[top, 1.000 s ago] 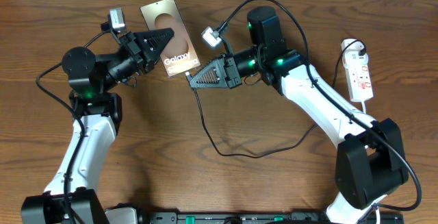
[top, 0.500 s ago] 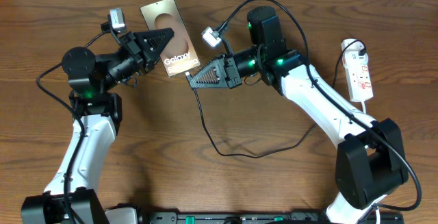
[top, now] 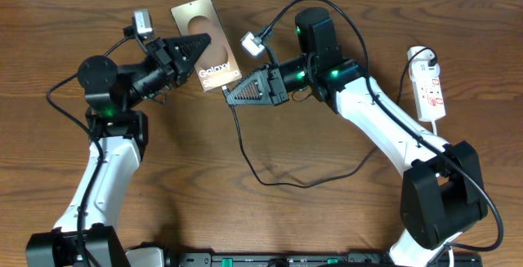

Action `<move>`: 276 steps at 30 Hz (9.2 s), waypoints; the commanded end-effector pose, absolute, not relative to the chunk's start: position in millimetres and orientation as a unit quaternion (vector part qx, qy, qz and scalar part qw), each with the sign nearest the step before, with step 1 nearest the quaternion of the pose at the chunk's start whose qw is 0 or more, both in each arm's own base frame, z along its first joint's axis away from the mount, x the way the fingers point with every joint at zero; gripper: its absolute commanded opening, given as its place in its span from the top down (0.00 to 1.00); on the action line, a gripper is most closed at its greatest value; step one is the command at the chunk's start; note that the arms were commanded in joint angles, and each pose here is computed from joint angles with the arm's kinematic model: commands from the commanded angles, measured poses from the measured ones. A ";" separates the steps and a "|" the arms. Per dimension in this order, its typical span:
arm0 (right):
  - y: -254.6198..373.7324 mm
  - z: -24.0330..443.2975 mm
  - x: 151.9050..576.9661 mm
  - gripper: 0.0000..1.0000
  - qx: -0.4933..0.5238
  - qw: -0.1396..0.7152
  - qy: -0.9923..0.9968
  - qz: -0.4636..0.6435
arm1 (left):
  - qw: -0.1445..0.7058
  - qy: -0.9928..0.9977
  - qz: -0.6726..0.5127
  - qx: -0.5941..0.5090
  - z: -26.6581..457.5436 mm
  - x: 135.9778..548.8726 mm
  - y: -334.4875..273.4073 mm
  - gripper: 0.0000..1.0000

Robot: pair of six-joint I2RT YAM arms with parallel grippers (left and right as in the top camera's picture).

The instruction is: Plug charger to phone and switch on socket

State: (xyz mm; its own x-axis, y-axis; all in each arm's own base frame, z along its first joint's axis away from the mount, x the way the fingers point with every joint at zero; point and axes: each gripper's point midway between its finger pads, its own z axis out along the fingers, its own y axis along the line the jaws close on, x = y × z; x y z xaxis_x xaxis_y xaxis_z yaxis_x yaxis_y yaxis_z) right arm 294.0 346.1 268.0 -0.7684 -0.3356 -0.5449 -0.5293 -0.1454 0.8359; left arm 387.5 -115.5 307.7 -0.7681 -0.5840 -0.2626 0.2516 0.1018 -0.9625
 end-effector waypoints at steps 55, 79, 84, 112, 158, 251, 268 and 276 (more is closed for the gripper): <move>357.4 268.5 338.5 0.99 -0.231 0.114 0.713 0.652 | 0.288 0.686 -0.667 -0.032 310.9 360.6 -133.8 0.93; 341.6 282.8 304.3 0.40 -0.308 0.053 0.651 0.692 | 0.319 0.684 -0.654 -0.048 311.4 369.8 -113.9 0.93; 344.3 275.1 296.5 0.49 -0.324 0.056 0.646 0.689 | 0.323 0.684 -0.653 -0.052 311.7 371.3 -112.9 0.92; 355.0 261.1 292.4 0.99 -0.305 0.047 0.673 0.672 | 0.320 0.689 -0.651 -0.012 310.2 362.2 -118.2 0.93; 361.1 265.9 320.7 0.99 -0.250 0.081 0.705 0.659 | 0.232 0.697 -0.672 0.096 297.5 319.2 -146.6 0.93; 352.1 252.7 261.2 0.99 -0.386 0.123 0.689 0.601 | 0.239 0.708 -0.665 0.015 281.7 346.4 -129.4 0.93; 340.5 265.5 275.0 0.99 -0.362 0.123 0.682 0.624 | 0.258 0.695 -0.661 0.112 289.7 327.9 -134.4 0.93; 342.6 270.4 278.9 0.99 -0.366 0.135 0.676 0.626 | 0.242 0.695 -0.666 0.121 289.1 321.8 -135.6 0.93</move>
